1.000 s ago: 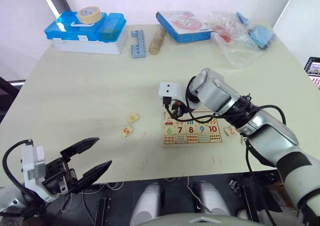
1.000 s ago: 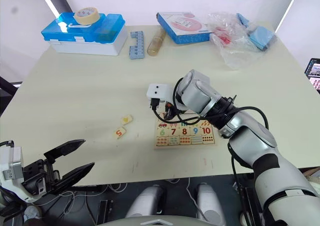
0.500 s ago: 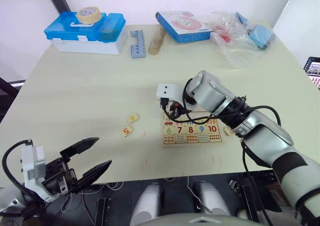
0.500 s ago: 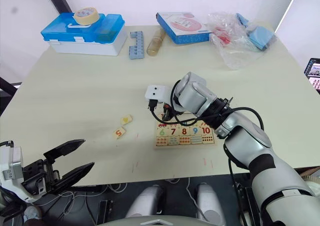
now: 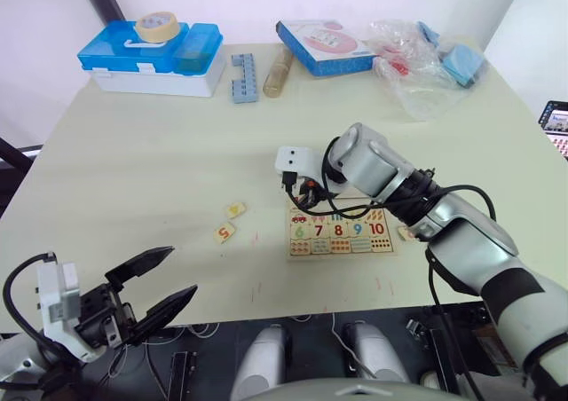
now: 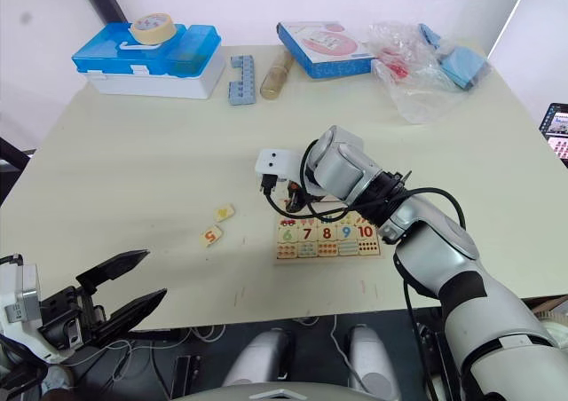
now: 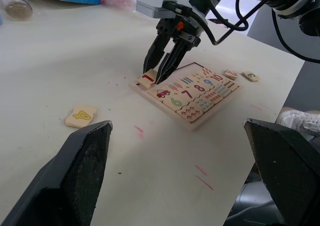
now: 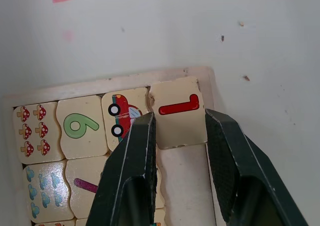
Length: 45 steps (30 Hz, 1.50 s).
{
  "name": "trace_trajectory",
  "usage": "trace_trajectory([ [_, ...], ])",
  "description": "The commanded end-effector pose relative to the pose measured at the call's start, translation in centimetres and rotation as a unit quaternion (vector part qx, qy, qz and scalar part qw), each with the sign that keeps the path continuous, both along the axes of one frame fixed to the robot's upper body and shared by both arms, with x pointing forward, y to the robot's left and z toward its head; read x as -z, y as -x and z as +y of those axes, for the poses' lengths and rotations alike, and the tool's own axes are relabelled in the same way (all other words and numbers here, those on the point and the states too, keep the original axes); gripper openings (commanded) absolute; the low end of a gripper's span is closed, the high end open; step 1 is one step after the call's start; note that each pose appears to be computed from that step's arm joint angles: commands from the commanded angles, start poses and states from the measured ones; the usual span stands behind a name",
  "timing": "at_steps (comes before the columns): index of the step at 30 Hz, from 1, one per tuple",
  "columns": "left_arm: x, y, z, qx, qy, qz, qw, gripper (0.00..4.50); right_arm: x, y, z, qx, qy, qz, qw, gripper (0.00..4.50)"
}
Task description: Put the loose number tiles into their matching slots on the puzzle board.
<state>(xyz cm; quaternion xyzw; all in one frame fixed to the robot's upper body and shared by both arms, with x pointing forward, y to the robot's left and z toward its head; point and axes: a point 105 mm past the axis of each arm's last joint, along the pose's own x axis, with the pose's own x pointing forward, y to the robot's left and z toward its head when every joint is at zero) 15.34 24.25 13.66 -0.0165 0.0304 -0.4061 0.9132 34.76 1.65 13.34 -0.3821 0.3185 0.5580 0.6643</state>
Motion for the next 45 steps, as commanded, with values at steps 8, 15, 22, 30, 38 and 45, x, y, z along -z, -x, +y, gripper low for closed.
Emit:
trace_trajectory([
  [8,-1.1,0.2,-0.1,0.004,-0.016,-0.023,1.0,4.5,-1.2,-0.1,0.6,-0.012,-0.009,-0.023,1.0,0.9],
  [15,-1.1,0.3,0.0,0.003,-0.017,-0.023,1.0,4.5,-1.1,-0.2,0.5,-0.011,-0.007,-0.023,1.0,0.9],
  [22,-1.1,0.3,0.0,0.002,-0.018,-0.024,1.0,4.5,-1.0,-0.2,0.5,-0.011,-0.005,-0.022,1.0,0.9],
  [30,-1.1,0.3,0.0,0.001,-0.018,-0.024,1.0,4.5,-0.8,-0.1,0.4,-0.011,-0.003,-0.02,1.0,1.4],
  [38,-1.1,0.4,0.0,0.0,-0.018,-0.024,1.0,4.5,-0.6,0.1,0.4,-0.014,-0.004,-0.017,1.0,4.44],
  [45,-1.1,0.4,0.0,-0.003,-0.018,-0.025,1.0,4.5,-3.1,1.3,1.5,-0.038,-0.123,0.024,0.991,4.44],
])
